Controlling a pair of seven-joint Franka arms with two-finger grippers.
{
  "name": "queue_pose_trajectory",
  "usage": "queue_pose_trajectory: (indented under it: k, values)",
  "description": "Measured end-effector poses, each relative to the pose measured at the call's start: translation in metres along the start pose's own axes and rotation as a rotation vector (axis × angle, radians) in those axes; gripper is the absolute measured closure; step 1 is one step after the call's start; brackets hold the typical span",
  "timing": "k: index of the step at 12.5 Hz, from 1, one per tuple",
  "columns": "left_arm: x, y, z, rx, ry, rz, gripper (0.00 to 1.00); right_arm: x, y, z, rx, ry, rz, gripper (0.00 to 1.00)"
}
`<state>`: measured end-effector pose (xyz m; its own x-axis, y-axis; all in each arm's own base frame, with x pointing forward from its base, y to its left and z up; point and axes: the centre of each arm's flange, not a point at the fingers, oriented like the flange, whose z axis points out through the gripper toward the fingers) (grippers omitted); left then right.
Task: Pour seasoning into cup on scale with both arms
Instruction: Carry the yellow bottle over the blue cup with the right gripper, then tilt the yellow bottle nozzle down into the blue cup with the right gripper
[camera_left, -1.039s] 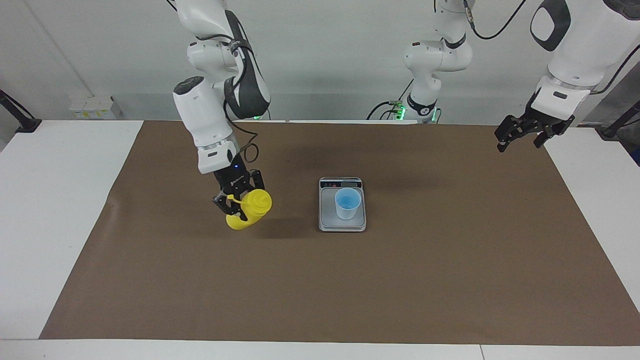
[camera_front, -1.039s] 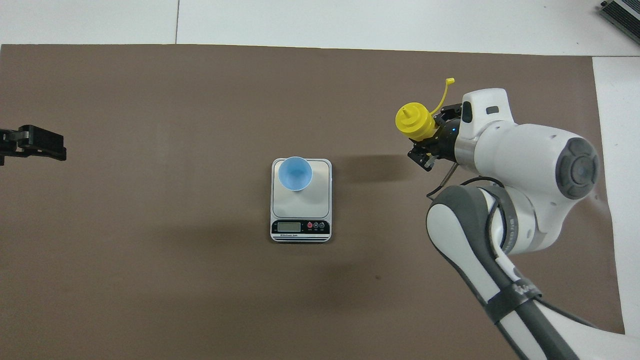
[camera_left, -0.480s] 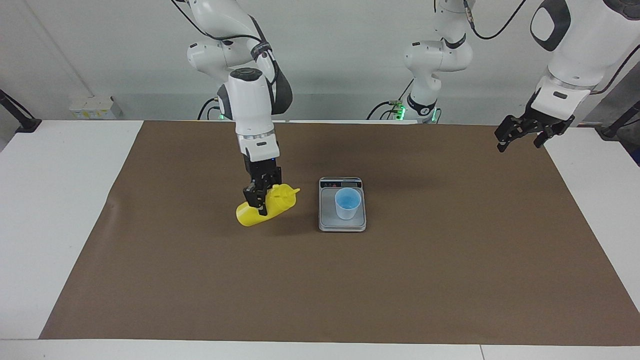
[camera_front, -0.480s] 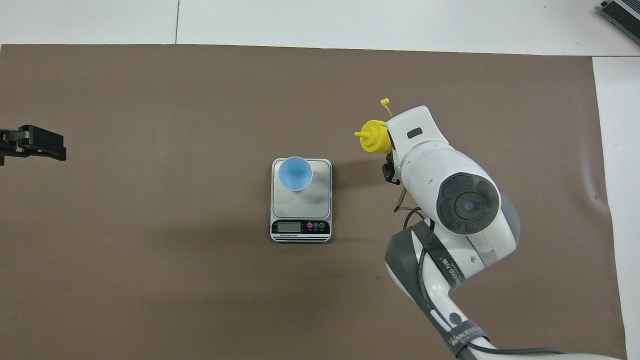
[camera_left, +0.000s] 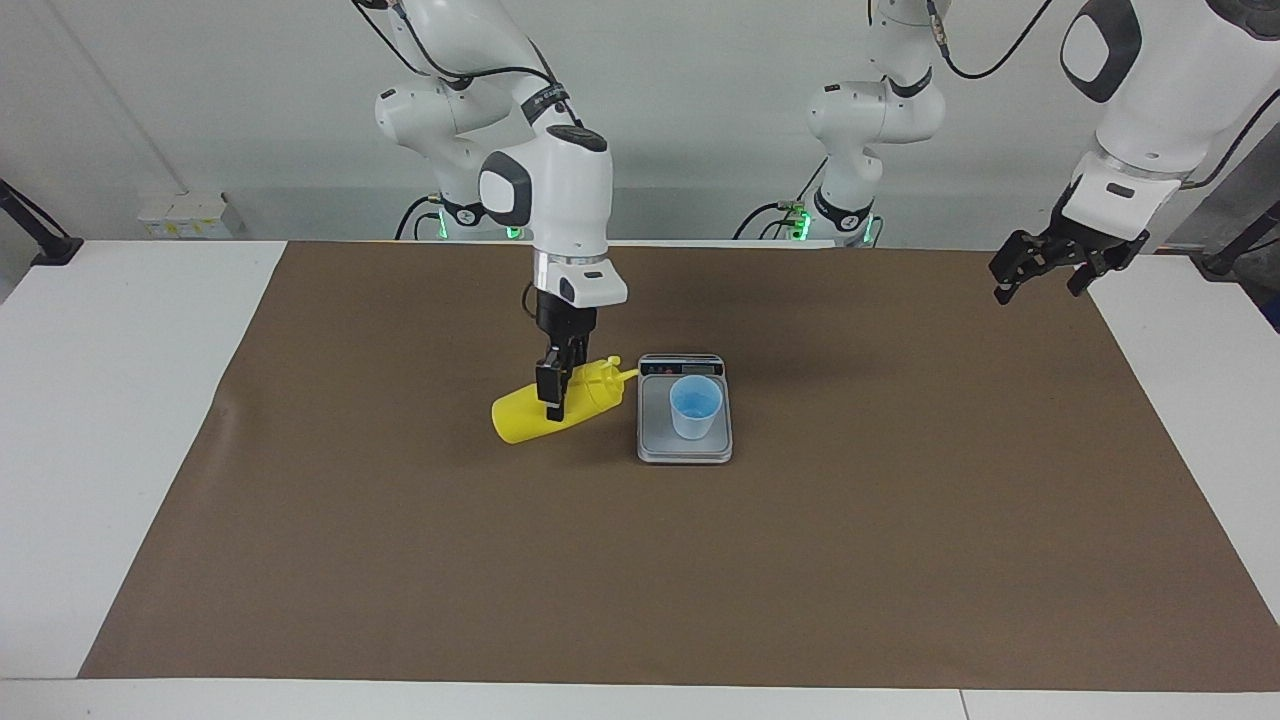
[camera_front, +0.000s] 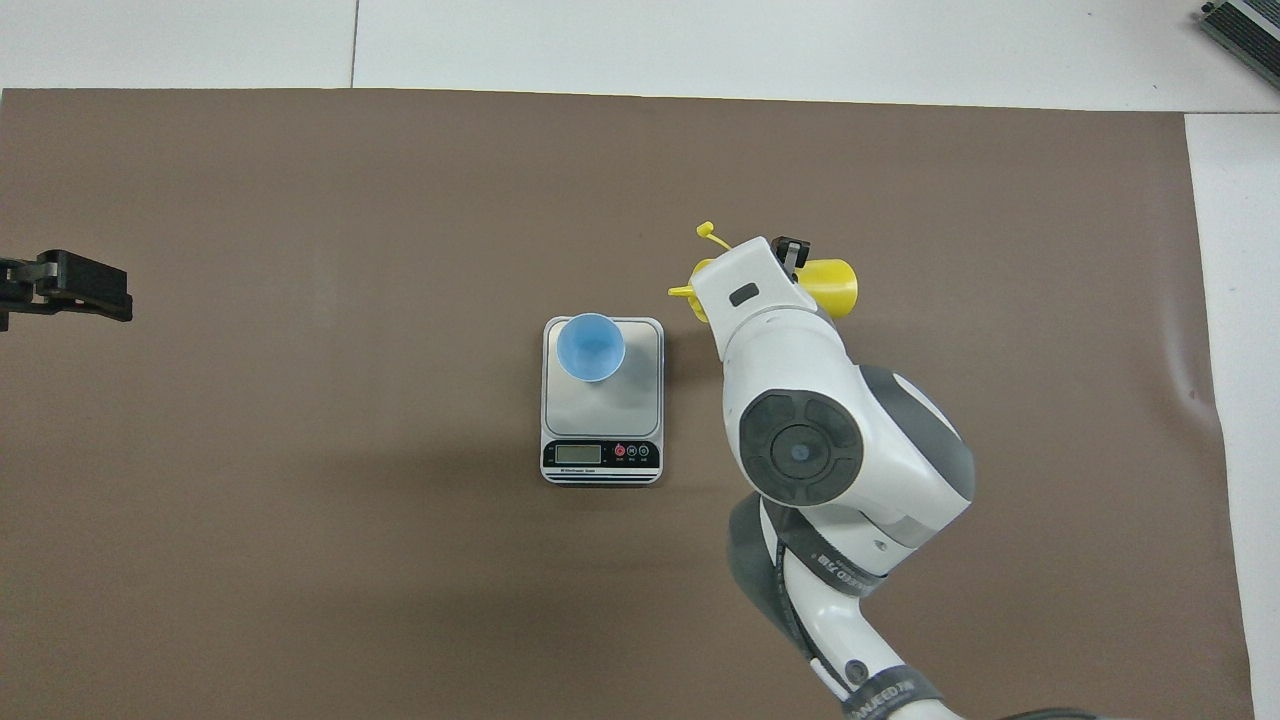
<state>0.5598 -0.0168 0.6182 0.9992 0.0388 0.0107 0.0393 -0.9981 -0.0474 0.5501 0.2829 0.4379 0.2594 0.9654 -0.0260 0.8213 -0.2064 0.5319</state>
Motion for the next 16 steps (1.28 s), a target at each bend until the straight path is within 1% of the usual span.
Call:
queue_pose_trajectory:
  k: [2,4,6,8,9,10,12,13,15,16]
  values:
    - [0.000,0.000,0.000,0.000,0.000,0.000,0.00,0.015,-0.014,-0.003,-0.037,-0.034,0.007,0.52]
    - [0.000,0.000,0.000,0.000,0.000,0.000,0.00,0.027,-0.027,-0.004,-0.092,-0.069,-0.009,0.52]
    - [0.000,0.000,0.000,0.000,0.000,0.000,0.00,0.036,-0.037,-0.001,-0.129,-0.088,-0.053,0.52]
    - [0.000,0.000,0.000,0.000,0.000,0.000,0.00,0.049,-0.052,0.002,-0.163,-0.119,-0.131,0.52]
    - [0.000,0.000,0.000,0.000,0.000,0.000,0.00,0.056,-0.059,0.001,-0.196,-0.148,-0.161,0.52]
    - [0.000,0.000,0.000,0.000,0.000,0.000,0.00,0.064,-0.066,-0.001,-0.240,-0.173,-0.163,0.52]
    - [0.000,0.000,0.000,0.000,0.000,0.000,0.00,0.072,-0.072,-0.003,-0.292,-0.192,-0.164,0.52]
    - [0.000,0.000,0.000,0.000,0.000,0.000,0.00,0.073,-0.074,-0.002,-0.330,-0.204,-0.176,0.52]
    - [0.000,0.000,0.000,0.000,0.000,0.000,0.00,0.080,-0.083,-0.003,-0.468,-0.227,-0.170,0.52]
    - [0.000,0.000,0.000,0.000,0.000,0.000,0.00,0.084,-0.091,-0.002,-0.533,-0.228,-0.159,0.52]
